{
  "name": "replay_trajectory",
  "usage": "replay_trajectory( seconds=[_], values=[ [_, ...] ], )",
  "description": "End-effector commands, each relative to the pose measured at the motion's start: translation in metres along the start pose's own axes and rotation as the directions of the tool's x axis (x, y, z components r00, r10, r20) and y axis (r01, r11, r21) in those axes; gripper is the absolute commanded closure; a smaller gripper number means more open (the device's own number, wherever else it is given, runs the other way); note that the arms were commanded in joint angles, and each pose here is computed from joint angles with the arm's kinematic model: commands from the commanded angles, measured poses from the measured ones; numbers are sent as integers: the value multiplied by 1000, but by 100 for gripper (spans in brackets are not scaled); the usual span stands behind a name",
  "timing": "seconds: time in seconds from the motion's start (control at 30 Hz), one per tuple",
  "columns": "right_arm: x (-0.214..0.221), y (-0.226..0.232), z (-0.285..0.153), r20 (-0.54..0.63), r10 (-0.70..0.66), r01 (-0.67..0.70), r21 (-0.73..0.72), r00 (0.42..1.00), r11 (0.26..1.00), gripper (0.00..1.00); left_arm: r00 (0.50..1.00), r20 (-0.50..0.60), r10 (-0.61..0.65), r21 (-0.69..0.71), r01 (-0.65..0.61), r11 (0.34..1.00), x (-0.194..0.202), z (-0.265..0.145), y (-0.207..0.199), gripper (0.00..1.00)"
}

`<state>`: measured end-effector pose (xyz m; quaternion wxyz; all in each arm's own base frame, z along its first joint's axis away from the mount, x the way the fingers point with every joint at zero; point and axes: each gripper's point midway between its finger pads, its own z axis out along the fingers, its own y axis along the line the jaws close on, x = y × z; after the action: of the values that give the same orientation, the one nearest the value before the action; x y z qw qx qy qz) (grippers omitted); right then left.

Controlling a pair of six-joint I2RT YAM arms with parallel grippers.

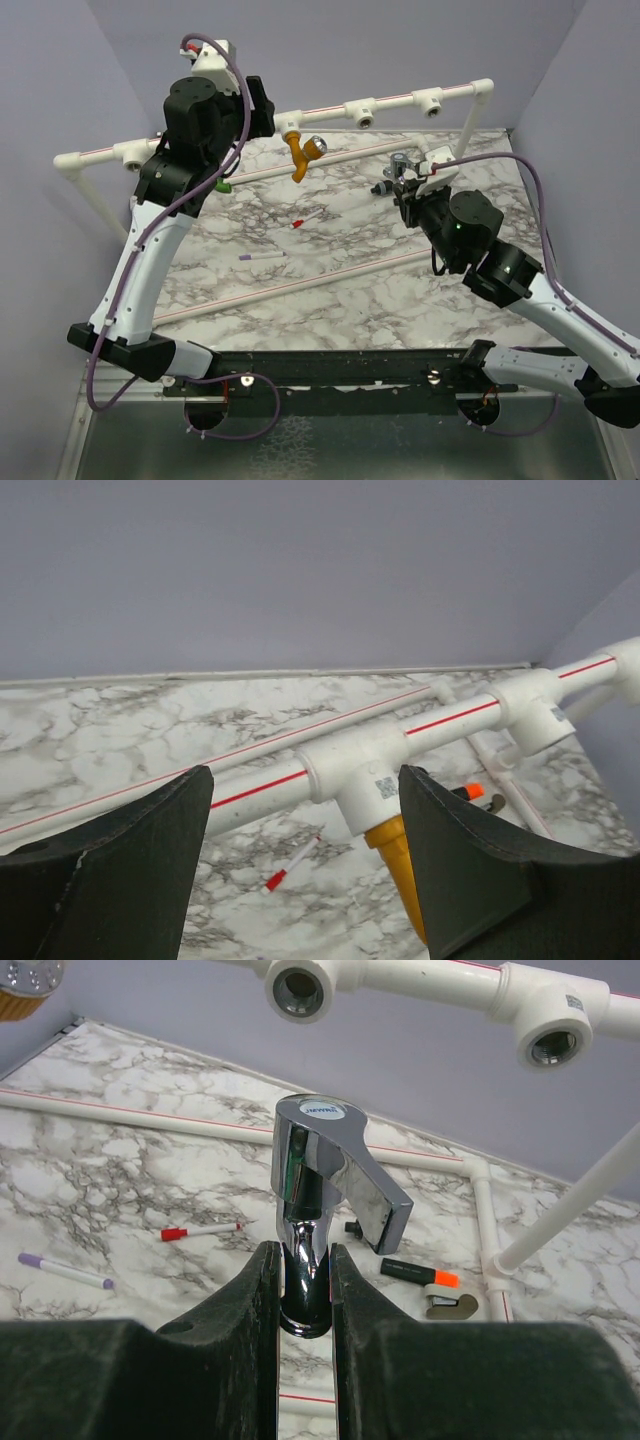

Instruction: Install the water faucets

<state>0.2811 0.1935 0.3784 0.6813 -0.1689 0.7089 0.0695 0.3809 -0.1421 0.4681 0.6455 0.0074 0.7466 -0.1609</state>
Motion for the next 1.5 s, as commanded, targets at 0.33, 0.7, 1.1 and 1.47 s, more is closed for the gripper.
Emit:
replay_trajectory(
  seconds=[0.33, 0.7, 1.1, 1.47],
  values=[
    [-14, 24, 3, 99, 20, -7, -124, 995, 992, 99, 971, 58, 233, -353, -198, 914, -9, 36, 77, 19],
    [-10, 34, 8, 87, 14, 0, -154, 996, 988, 99, 978, -7, 207, -416, -191, 889, 27, 77, 129, 18],
    [-6, 29, 15, 67, 1, 6, -111, 998, 994, 99, 976, -82, 203, -395, -219, 892, 75, 93, 147, 19],
    [-18, 14, 13, 309, -30, 37, -19, 951, 999, 99, 976, -137, 170, -341, -208, 917, 99, 98, 140, 20]
  ],
)
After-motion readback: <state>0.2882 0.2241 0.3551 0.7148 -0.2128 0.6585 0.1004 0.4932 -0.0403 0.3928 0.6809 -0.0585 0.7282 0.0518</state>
